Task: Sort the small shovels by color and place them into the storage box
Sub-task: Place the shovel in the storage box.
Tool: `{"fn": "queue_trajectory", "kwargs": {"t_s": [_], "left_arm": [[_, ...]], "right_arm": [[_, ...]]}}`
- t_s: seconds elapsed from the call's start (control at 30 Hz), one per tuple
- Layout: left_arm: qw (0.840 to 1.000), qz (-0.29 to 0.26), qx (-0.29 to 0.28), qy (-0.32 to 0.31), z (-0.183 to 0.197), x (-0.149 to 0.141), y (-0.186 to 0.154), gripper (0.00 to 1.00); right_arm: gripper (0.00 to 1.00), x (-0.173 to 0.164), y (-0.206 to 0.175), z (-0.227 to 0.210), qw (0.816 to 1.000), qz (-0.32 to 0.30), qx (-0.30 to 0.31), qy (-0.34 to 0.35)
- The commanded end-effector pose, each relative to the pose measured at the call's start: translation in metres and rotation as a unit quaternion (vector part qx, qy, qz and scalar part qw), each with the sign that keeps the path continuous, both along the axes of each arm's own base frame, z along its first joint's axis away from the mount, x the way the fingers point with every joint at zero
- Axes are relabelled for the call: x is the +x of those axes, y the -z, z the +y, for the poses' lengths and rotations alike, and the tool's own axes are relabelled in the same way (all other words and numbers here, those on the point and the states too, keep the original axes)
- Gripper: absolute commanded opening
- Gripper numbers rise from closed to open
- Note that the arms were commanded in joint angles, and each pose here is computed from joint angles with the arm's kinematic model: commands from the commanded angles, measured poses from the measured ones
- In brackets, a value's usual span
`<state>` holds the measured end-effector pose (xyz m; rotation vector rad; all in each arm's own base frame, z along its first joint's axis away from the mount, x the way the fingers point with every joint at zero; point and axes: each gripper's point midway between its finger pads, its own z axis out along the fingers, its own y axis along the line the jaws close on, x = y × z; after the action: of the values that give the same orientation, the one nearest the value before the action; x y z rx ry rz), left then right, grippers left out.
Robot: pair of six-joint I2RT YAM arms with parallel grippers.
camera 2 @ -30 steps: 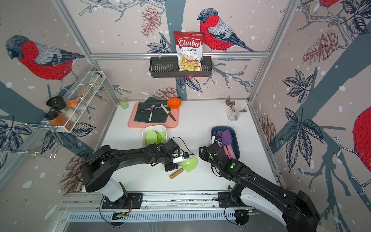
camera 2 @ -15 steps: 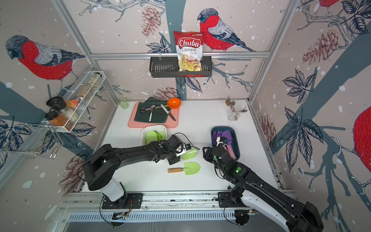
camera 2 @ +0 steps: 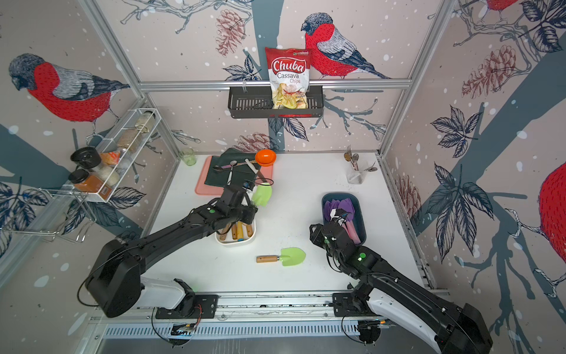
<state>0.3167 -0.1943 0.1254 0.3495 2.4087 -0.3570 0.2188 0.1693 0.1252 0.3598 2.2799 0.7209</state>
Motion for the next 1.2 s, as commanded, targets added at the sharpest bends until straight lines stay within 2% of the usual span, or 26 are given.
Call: {"fn": "queue_trajectory", "kwargs": {"t_s": [0.0, 0.13, 0.27, 0.53, 0.67, 0.83, 1.17], "left_arm": [[0.991, 0.041, -0.097, -0.084, 0.016, 0.000, 0.005, 0.00], [0.978, 0.070, -0.143, -0.133, 0.033, 0.003, 0.017, 0.00], [0.971, 0.092, -0.170, -0.144, 0.032, 0.002, 0.028, 0.00], [0.956, 0.146, -0.196, -0.161, 0.028, -0.003, 0.054, 0.11], [0.954, 0.153, -0.203, -0.162, 0.025, -0.002, 0.056, 0.18], [0.955, 0.152, -0.197, -0.162, 0.026, 0.000, 0.060, 0.33], [0.954, 0.161, -0.193, -0.162, 0.027, -0.003, 0.066, 0.37]], "right_arm": [[0.50, 0.007, -0.009, 0.009, 1.000, -0.012, 0.018, 0.001], [0.51, 0.008, -0.009, 0.016, 1.000, -0.006, 0.012, -0.011], [0.50, 0.009, -0.007, 0.019, 1.000, -0.001, 0.007, -0.015], [0.50, 0.009, -0.007, 0.020, 1.000, -0.002, 0.008, -0.014], [0.50, 0.008, -0.005, 0.019, 1.000, 0.000, 0.007, -0.013], [0.50, 0.007, -0.005, 0.020, 1.000, 0.000, 0.007, -0.013], [0.50, 0.008, -0.005, 0.021, 1.000, 0.001, 0.007, -0.015]]}}
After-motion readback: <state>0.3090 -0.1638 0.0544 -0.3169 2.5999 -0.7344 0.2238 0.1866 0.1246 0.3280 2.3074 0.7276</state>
